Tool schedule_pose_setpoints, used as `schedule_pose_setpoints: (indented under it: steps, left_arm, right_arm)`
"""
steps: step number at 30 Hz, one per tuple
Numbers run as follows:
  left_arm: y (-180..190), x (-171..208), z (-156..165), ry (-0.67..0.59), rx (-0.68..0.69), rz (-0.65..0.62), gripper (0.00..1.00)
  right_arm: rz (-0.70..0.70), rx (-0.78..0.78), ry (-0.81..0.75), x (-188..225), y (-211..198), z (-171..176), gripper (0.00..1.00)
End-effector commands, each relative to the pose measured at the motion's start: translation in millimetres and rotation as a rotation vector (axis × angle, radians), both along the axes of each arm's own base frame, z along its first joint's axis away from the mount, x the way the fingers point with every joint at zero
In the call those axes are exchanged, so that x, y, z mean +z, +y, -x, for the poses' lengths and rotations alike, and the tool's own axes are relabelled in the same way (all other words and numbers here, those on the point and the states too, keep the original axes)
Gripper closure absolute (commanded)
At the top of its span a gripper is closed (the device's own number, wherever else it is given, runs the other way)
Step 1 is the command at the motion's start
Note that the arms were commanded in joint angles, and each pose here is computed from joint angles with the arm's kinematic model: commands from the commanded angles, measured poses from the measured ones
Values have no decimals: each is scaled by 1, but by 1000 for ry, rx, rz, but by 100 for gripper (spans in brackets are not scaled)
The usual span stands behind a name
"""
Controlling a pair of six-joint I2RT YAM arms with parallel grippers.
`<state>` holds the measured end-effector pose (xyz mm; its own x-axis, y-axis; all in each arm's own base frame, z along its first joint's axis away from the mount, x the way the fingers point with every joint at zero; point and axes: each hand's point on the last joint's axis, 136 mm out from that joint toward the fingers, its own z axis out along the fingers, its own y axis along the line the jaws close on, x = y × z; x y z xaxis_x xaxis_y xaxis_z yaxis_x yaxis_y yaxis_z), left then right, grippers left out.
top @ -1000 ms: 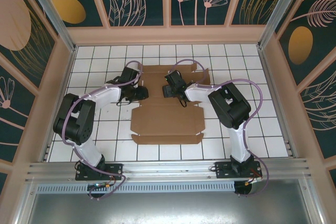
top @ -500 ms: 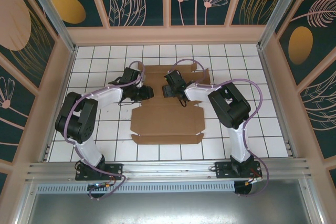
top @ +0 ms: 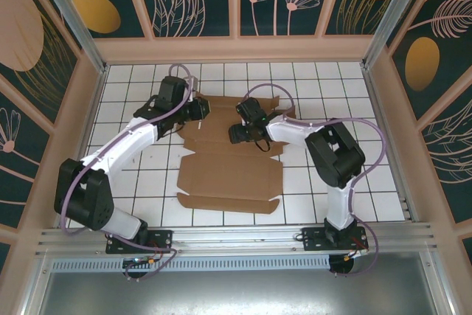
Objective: Fold the paper box
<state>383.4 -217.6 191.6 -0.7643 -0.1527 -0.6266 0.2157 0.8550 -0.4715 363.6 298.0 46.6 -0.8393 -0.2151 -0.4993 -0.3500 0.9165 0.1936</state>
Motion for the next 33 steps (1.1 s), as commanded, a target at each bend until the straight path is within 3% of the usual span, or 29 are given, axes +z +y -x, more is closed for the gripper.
schedule_pose_setpoints:
  steps: [1,5,14,18,23,26,33]
  left_arm:
    - [-27,-3,11,-27,-63,-68,90]
    - [-39,-28,13,28,-72,-29,100]
    - [-47,-111,6,220,-15,-48,100]
    - [-50,-147,4,306,7,-69,100]
    - [-50,-180,1,381,28,-117,100]
    - [-48,-198,1,419,35,-147,100]
    - [-39,-230,0,473,56,-226,100]
  right_arm:
    - [-89,-11,-10,38,-2,4,26]
    - [-113,-53,-59,54,-16,-6,28]
    - [-132,-99,-12,35,-39,-16,30]
    - [-68,-102,19,13,-44,-22,30]
    - [-90,-50,58,-4,-31,-26,30]
    - [-114,-92,110,-18,-46,-40,31]
    - [-25,-120,162,-52,-59,-42,33]
